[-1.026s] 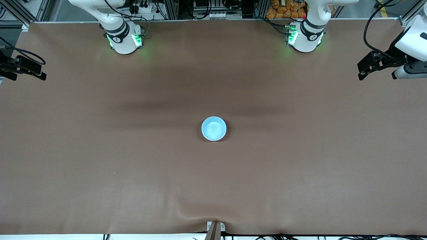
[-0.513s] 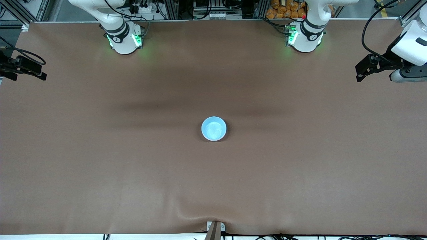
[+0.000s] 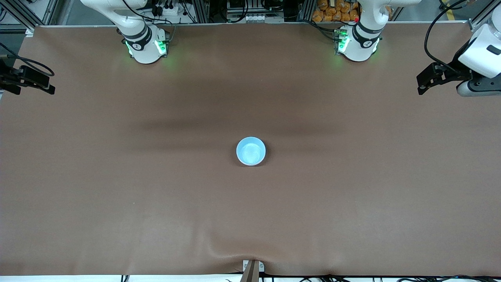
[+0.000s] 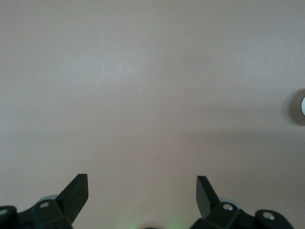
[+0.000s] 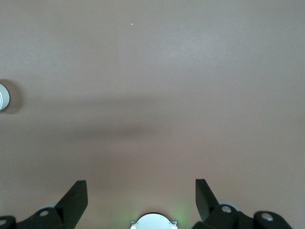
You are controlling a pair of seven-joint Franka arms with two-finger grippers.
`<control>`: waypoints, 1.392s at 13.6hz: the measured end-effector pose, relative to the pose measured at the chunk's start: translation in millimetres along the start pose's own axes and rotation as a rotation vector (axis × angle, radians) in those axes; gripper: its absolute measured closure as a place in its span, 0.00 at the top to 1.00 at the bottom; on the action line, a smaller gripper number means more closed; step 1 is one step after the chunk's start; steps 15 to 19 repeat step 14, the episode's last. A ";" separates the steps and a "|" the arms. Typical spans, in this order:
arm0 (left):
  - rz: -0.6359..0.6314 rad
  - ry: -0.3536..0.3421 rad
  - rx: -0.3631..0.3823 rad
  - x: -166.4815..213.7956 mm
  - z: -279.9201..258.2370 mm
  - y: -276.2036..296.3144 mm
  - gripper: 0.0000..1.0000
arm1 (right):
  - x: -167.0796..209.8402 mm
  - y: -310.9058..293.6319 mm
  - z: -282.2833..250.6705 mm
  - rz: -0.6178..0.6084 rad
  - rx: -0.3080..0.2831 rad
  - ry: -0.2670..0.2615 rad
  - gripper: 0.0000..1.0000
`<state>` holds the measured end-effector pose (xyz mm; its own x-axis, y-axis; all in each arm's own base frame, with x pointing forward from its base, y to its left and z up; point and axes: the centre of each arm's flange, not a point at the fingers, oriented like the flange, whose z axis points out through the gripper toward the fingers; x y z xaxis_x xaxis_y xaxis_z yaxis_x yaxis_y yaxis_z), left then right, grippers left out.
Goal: Stack pink and blue bowls on white bowl
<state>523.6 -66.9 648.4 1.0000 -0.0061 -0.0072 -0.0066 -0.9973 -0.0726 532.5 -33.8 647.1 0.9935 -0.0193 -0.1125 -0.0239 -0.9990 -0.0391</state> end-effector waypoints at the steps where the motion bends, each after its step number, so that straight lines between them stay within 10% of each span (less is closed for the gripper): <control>1: -0.001 -0.008 0.001 -0.8 0.8 -0.6 1.00 | 0.0 0.0 0.0 0.000 0.000 0.000 1.00; 19: -0.031 -0.021 -0.053 -1.1 -4.4 -30.7 1.00 | 1.2 3.2 1.9 0.007 0.001 -0.004 1.00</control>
